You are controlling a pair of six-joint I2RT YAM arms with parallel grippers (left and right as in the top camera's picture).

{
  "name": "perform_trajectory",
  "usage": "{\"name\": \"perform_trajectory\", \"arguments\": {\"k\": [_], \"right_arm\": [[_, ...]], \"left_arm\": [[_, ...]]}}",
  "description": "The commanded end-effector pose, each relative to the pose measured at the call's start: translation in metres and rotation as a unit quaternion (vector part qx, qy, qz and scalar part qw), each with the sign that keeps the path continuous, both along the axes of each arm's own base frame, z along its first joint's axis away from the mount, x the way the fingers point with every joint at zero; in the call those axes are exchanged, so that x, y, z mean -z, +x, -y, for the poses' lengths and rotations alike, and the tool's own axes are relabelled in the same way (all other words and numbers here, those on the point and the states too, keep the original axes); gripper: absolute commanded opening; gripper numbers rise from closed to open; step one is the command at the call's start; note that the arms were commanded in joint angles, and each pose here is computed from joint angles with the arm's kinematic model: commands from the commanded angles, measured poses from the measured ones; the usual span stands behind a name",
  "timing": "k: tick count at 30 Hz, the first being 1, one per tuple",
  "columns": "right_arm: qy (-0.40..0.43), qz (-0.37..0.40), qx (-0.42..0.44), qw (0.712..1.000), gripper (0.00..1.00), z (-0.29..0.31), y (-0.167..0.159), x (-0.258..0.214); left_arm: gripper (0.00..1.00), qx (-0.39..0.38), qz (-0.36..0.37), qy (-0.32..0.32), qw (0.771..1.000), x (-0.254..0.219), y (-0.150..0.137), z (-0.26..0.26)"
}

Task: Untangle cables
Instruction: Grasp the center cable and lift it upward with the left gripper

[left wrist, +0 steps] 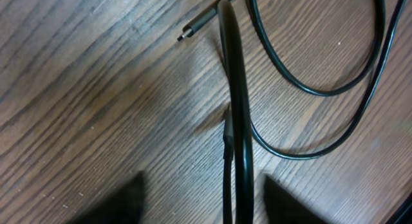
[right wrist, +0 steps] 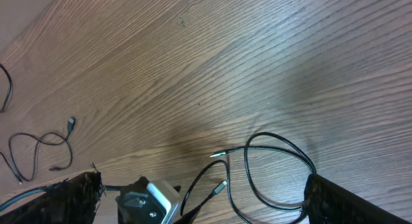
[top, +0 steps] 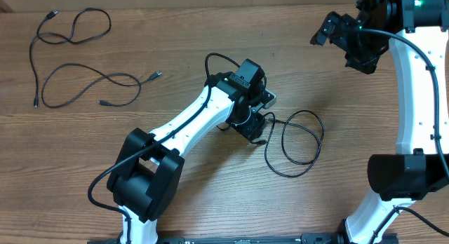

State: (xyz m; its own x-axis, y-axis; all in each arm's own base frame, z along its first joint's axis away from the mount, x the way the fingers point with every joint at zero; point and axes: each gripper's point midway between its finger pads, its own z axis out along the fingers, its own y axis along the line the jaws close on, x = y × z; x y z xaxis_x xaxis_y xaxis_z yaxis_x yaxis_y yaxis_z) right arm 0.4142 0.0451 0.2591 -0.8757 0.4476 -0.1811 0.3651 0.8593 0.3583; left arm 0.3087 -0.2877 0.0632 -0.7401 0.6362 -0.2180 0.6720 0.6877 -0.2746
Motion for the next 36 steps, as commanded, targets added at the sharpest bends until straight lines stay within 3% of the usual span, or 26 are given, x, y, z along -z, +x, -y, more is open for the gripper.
{"name": "perform_trajectory", "arguments": {"k": [1, 4, 9, 18, 22, 27, 32, 36], "right_arm": [[-0.007, 0.009, 0.0, 1.0, 1.0, 0.003, 0.001, -0.003], [-0.007, 0.009, 0.0, 1.0, 1.0, 0.003, 0.001, -0.003], [-0.014, 0.009, 0.003, 1.0, 1.0, 0.006, 0.001, -0.003], [-0.014, 0.003, 0.001, 1.0, 1.0, 0.005, -0.002, -0.002], [-0.02, 0.006, -0.018, 1.0, 1.0, 0.005, -0.003, -0.002], [-0.028, 0.008, -0.043, 0.999, 1.0, 0.004, -0.005, -0.001], [-0.022, 0.01, -0.051, 0.998, 1.0, 0.002, -0.005, -0.002], [0.004, 0.018, -0.083, 0.996, 1.0, -0.01, -0.006, -0.005]], "left_arm": [[0.33, -0.016, -0.004, -0.001, 1.0, 0.0, 0.001, 0.003], [0.04, -0.031, -0.007, -0.007, 0.999, -0.014, 0.005, 0.007], [0.04, -0.038, 0.019, -0.029, 0.999, -0.072, 0.018, 0.014], [0.04, -0.052, 0.167, -0.151, 0.973, -0.247, 0.04, 0.027], [0.04, -0.077, 0.223, -0.207, 0.95, -0.311, 0.043, 0.02], [0.04, -0.158, 0.273, -0.296, 0.902, -0.396, 0.049, -0.01], [0.04, -0.175, 0.336, -0.359, 0.853, -0.458, 0.045, -0.03], [0.04, -0.173, 0.364, -0.389, 0.828, -0.487, 0.038, -0.035]]}}
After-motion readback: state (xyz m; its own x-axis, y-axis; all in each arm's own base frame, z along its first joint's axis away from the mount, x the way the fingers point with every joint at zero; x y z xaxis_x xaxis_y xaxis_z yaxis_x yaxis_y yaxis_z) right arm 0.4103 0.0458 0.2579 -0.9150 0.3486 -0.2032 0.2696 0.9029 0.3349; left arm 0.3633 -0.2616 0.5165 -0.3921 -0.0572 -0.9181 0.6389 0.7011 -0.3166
